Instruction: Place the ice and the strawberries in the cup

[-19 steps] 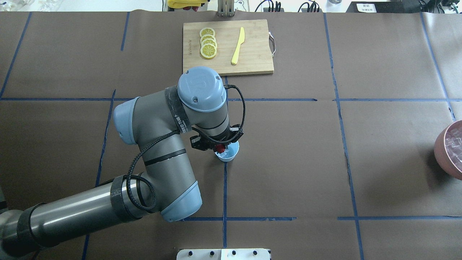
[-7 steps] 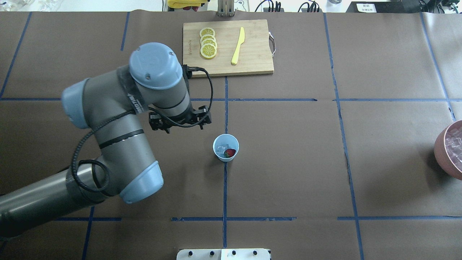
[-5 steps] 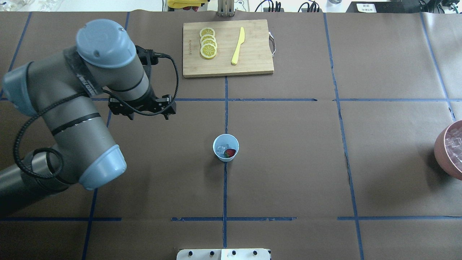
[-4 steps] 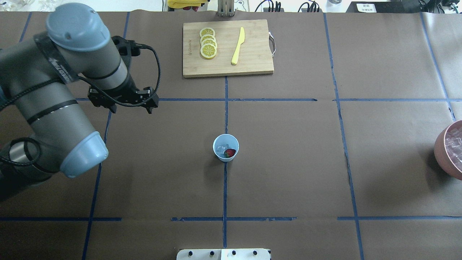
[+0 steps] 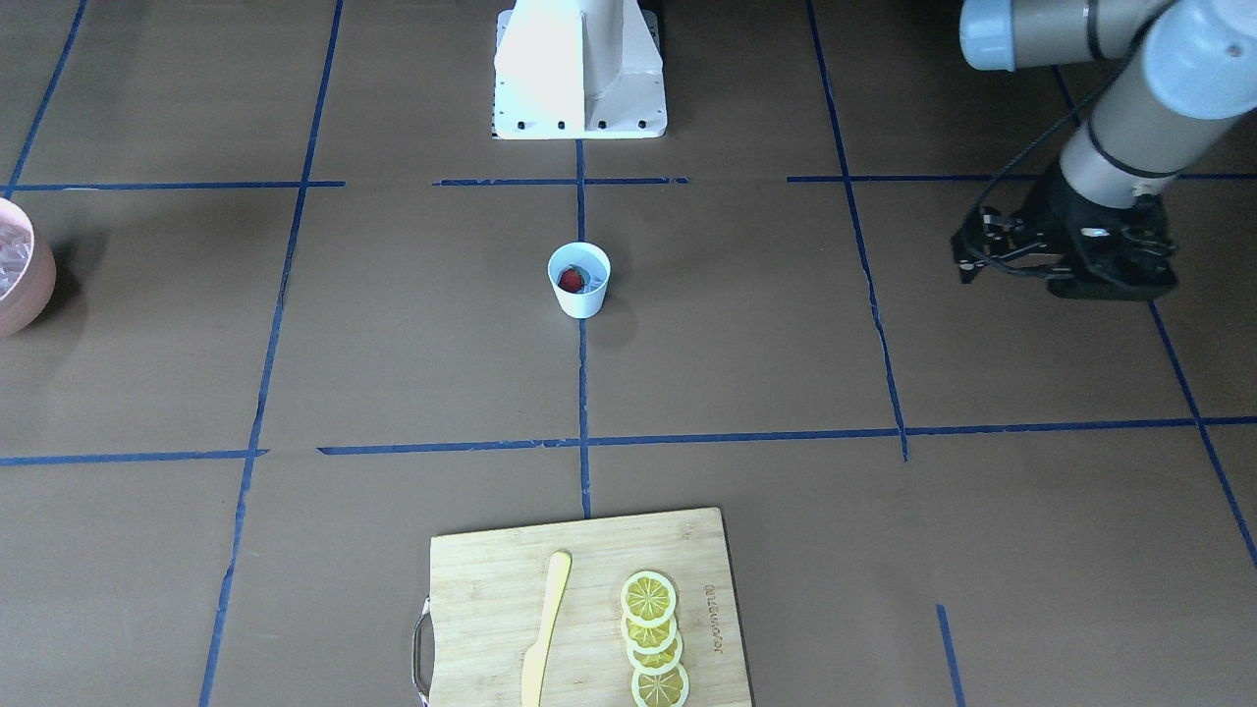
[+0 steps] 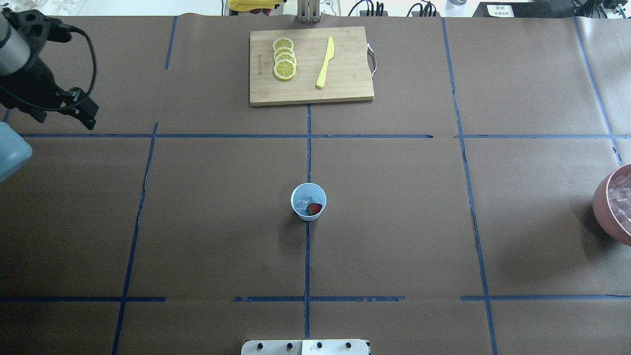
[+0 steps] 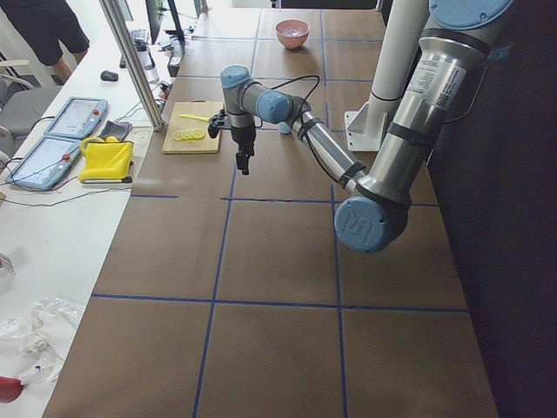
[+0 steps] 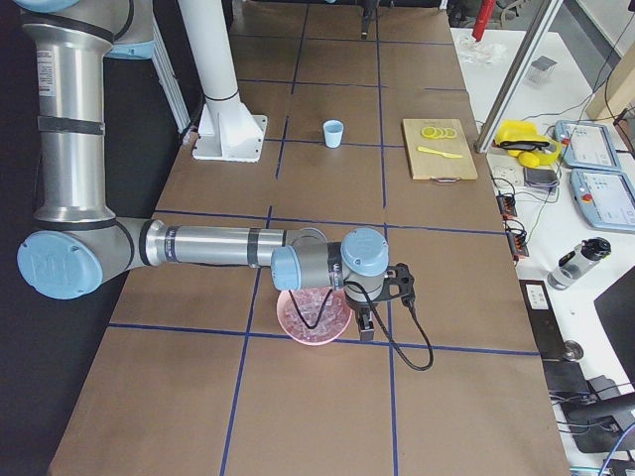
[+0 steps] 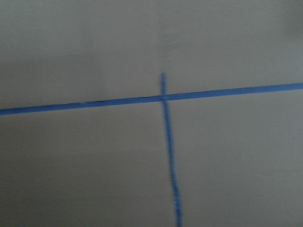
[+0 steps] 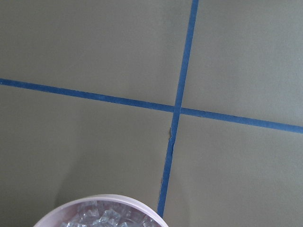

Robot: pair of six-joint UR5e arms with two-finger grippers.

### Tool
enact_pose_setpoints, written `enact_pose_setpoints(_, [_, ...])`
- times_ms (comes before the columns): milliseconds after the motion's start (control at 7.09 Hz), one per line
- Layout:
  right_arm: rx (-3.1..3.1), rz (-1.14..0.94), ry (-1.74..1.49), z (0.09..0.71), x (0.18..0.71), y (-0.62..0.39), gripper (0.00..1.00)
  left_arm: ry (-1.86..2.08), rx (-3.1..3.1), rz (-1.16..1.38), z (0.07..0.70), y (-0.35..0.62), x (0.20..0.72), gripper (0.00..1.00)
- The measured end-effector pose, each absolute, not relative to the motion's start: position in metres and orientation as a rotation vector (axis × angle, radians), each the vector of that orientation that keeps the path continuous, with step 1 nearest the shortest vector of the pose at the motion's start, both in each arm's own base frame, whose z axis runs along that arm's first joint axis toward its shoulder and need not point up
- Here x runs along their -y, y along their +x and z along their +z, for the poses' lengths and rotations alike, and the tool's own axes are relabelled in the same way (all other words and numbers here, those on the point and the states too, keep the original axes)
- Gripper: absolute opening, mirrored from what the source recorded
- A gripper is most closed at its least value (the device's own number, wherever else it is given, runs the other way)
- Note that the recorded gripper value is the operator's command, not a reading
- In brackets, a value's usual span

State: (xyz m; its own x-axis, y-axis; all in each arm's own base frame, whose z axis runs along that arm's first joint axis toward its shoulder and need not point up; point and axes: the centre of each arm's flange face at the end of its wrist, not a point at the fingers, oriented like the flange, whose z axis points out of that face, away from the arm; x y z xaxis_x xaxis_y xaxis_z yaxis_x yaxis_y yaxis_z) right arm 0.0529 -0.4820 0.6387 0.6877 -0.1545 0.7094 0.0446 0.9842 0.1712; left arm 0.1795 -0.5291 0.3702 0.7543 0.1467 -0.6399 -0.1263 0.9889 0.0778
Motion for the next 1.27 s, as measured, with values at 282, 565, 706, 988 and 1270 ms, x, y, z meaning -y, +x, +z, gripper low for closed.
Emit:
enact_pose_setpoints(282, [0.806,-0.113,0.146,0.638,0.483,0.053,1.0,0.029,-0.676,0.194,0.434,0.108,0.522,1.0])
enact_pose_setpoints(565, [0.806,-0.113,0.146,0.638,0.483,0.053,1.0,-0.014,-0.712,0.2,0.497,0.05,0.505,1.0])
enact_pose_setpoints(706, [0.806,-0.112,0.145,0.639,0.483,0.053,1.0,-0.035,-0.732,0.181,0.528,0.023,0.502,1.0])
enact_pose_setpoints(988, [0.806,-0.112,0.143,0.639,0.482,0.053,1.0,-0.043,-0.751,0.127,0.587,-0.013,0.494,1.0])
enact_pose_setpoints(1270, [0.807,-0.112,0.145,0.639,0.482,0.053,1.0,-0.026,-0.755,0.083,0.625,-0.035,0.488,1.0])
